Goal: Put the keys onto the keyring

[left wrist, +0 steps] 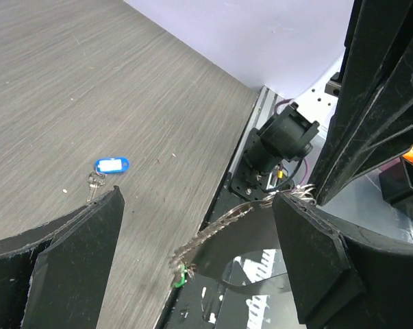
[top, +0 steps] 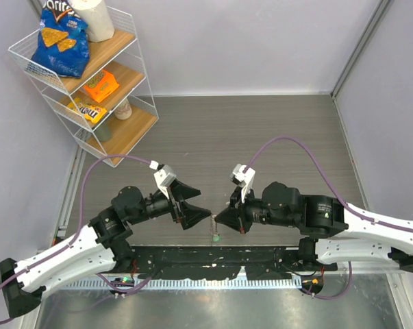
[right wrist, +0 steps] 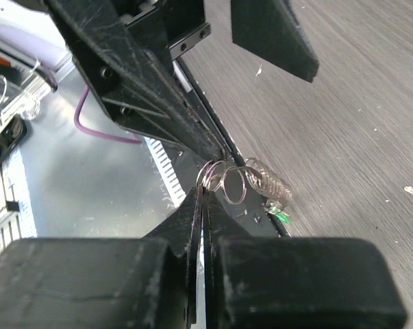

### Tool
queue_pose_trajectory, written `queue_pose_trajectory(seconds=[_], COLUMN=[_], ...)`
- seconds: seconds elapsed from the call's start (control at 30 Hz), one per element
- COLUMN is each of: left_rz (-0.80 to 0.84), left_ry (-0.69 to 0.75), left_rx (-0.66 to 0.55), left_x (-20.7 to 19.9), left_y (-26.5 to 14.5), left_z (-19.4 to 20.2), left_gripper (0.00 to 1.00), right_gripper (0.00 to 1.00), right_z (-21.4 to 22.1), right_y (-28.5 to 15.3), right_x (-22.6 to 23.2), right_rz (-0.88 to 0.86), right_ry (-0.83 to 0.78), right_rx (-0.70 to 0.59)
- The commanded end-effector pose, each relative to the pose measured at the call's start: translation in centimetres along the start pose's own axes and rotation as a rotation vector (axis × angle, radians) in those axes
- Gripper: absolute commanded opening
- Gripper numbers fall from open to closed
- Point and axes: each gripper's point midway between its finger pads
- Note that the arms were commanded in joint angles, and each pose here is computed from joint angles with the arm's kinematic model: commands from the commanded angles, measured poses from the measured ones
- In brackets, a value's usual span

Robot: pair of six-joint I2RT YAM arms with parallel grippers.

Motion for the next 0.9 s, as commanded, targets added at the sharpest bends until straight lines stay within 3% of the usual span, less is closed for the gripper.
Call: queue_pose_trajectory(seconds=[0.0,0.43,0.87], left_rz=[0.117,0.101,0.024], left_ry=[0.032,0.060,0.081], left_rx=[-0.041,-0.059,-0.052], left_x=[-3.3,-3.3,-2.6], left_y=[-0.5,-0.6,-1.1], left_z=[-2.3,-3.1,-4.1], left_gripper=[0.99,0.99,0.99], right_gripper=[0.06,0.05,0.05], right_z=[-5.9,-5.9,-5.6], right_y=[-0.4,1.1,3.9], right_x=[-1.6,-3.3,-4.3], right_rz=[0.146,0.259,0.345], right_ry=[0.106,0.252,0.251], right_rx=[-0.202,-0.236,-0.198])
Point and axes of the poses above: each gripper's point midway between its finger pads, its own y axis out along the fingers, its own x axis along the line the jaws close on, z = x × y, and after that the axes turned 5 degrees about -y, right-handed
